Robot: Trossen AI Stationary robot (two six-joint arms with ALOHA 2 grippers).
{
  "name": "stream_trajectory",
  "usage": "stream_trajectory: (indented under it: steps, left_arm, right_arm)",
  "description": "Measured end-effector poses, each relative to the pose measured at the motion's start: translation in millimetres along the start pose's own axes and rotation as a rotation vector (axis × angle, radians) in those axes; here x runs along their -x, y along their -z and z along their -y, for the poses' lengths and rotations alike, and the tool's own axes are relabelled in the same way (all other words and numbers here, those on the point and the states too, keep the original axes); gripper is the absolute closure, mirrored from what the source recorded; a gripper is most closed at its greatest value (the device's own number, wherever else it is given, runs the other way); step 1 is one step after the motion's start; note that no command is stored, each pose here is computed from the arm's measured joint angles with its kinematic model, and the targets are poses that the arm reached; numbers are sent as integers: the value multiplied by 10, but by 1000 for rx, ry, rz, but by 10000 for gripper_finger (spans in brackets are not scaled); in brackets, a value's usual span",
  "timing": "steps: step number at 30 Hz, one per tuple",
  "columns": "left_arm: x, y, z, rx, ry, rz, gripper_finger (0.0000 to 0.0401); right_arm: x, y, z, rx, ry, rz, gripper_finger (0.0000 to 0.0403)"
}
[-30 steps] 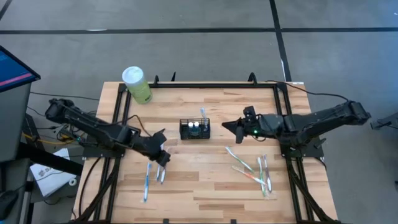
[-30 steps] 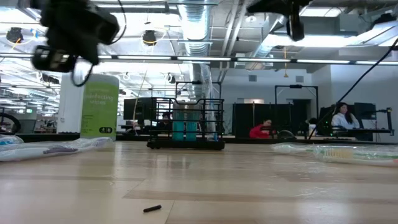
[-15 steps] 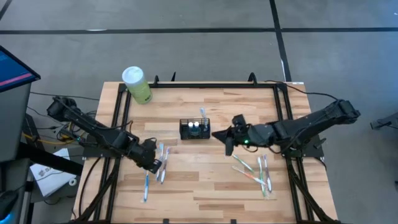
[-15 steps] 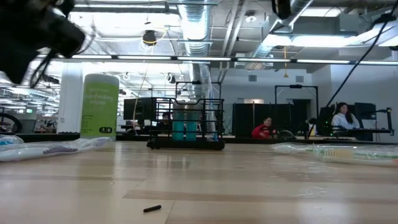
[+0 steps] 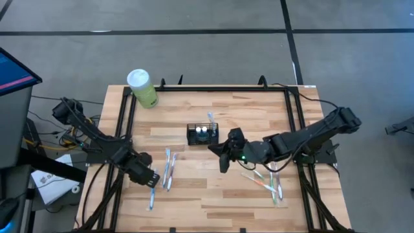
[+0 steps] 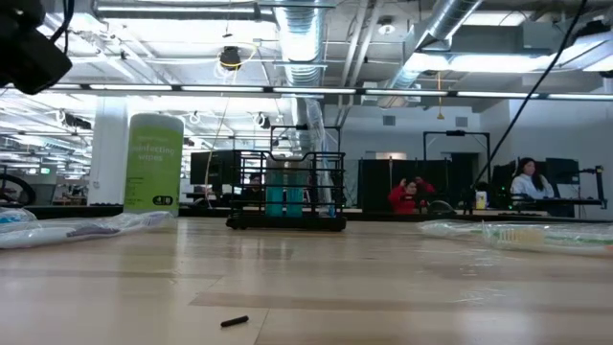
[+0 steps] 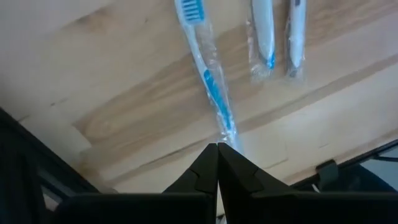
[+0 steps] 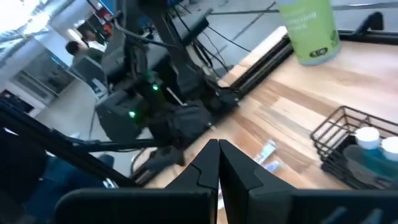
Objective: Pick & Place toothbrushing station
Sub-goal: Put the bottom blue toothbrush into the black mesh organizer
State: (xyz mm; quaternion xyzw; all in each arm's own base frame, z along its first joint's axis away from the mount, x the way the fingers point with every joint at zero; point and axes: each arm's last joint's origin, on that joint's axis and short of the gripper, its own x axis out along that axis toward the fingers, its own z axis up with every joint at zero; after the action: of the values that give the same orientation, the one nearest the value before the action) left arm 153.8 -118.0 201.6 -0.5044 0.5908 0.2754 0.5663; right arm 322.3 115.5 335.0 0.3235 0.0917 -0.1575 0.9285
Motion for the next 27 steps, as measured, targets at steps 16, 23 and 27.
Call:
stream_trajectory:
  steps: [16,23,27]
  left_arm:
    - [-485,-42,202,-31,-96,-12,232]
    - [-560,-91,273,-33,-66,-8,222]
    - [-639,-96,307,-32,-65,-25,230]
  right_arm:
    - [11,80,-28,-9,5,-2,403]
    - [44,118,-61,-4,-9,-14,403]
    - [66,142,-80,0,-16,-21,403]
